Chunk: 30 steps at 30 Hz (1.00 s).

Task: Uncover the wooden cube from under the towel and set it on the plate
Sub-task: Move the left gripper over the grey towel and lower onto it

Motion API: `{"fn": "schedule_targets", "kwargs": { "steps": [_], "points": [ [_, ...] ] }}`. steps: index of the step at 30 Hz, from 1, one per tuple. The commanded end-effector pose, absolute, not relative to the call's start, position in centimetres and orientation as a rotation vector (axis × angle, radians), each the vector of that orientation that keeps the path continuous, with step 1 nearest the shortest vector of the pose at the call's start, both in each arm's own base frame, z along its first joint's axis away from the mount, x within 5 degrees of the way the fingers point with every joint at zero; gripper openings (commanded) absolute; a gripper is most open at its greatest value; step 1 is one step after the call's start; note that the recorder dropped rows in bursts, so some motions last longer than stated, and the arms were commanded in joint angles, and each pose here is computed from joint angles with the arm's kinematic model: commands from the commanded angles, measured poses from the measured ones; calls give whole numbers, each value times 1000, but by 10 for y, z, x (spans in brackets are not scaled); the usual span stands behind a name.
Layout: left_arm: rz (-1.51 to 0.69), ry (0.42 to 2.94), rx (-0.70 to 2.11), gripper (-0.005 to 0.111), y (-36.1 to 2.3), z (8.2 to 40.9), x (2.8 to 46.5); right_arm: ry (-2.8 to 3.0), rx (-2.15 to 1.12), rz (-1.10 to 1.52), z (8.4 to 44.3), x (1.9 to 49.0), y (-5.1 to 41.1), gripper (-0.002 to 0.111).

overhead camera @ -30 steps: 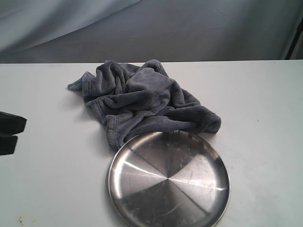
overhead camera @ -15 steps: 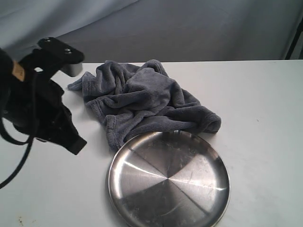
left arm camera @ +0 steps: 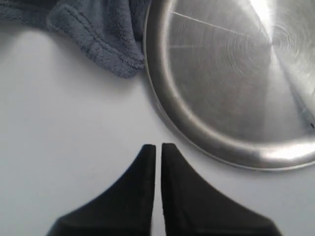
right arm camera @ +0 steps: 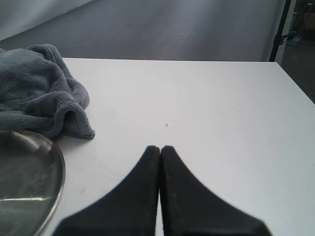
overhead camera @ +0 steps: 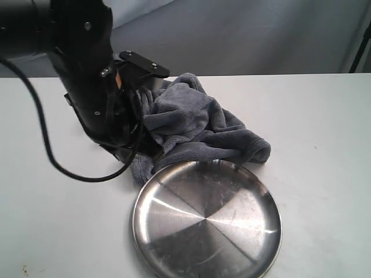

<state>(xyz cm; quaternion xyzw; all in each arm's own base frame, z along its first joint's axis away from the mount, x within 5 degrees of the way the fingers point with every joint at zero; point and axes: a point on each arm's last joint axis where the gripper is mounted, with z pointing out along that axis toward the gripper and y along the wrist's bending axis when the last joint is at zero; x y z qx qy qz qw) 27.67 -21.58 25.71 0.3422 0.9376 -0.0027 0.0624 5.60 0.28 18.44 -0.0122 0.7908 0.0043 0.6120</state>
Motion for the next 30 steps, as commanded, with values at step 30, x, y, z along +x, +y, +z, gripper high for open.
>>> {"fn": "schedule_targets", "kwargs": {
  "steps": [30],
  "points": [
    [-423,2565,1178,54,-330,226,354,1828,-37,5,183,56,3,0]
  ]
}}
